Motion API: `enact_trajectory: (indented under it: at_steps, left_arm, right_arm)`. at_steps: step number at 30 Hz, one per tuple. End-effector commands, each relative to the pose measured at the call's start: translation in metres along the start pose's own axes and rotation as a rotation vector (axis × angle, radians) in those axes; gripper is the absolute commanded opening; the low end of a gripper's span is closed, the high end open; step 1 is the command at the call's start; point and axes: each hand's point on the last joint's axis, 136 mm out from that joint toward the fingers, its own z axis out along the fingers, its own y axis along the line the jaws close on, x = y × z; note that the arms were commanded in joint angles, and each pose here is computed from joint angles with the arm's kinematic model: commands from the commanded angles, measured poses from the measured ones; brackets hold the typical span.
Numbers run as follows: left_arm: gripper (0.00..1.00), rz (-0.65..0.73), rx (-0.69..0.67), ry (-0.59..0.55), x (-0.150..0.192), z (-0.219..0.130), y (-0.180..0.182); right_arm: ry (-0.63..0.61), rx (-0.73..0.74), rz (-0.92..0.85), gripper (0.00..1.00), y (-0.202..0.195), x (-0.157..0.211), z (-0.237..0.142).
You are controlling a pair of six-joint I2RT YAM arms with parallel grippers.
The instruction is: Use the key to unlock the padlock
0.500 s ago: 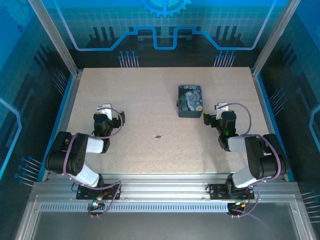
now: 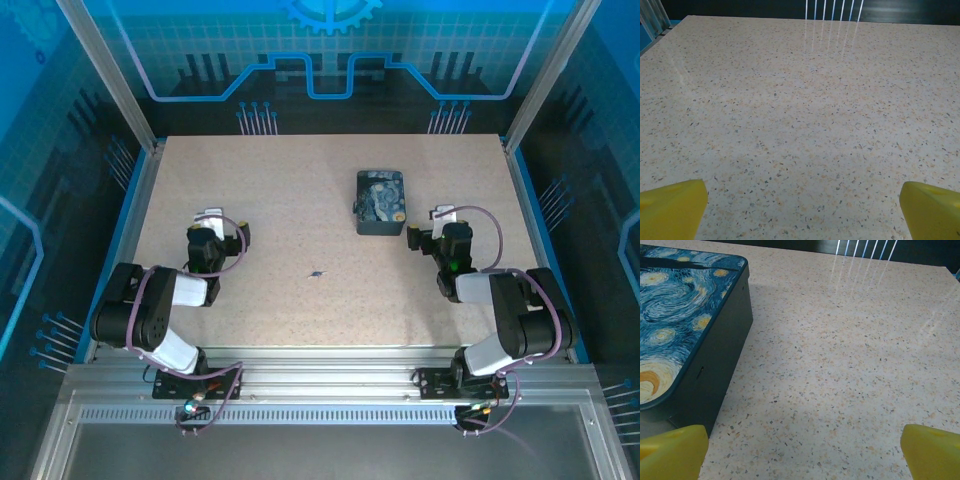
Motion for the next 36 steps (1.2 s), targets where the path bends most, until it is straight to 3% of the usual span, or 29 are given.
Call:
enact_trajectory:
  at_steps: [1,26,31,36]
  left_arm:
    - [0.99,0.002,0.015,-0.039,-0.014,0.002,-0.004]
    - [0.99,-0.034,0.032,-0.034,-0.015,0.002,0.001]
    - [0.99,-0.040,-0.030,-0.033,-0.036,-0.008,0.009]
    - [0.99,-0.088,-0.119,0.009,-0.061,-0.016,0.021]
  right_arm:
    - [-0.031,0.020,0.018,1.00,-0.006,-0.011,0.002]
    - [-0.031,0.037,0.027,1.00,-0.010,-0.014,0.001]
    - [0.041,0.053,0.024,1.00,-0.013,-0.034,-0.006]
    - [0.033,0.067,0.116,1.00,-0.020,-0.057,-0.026]
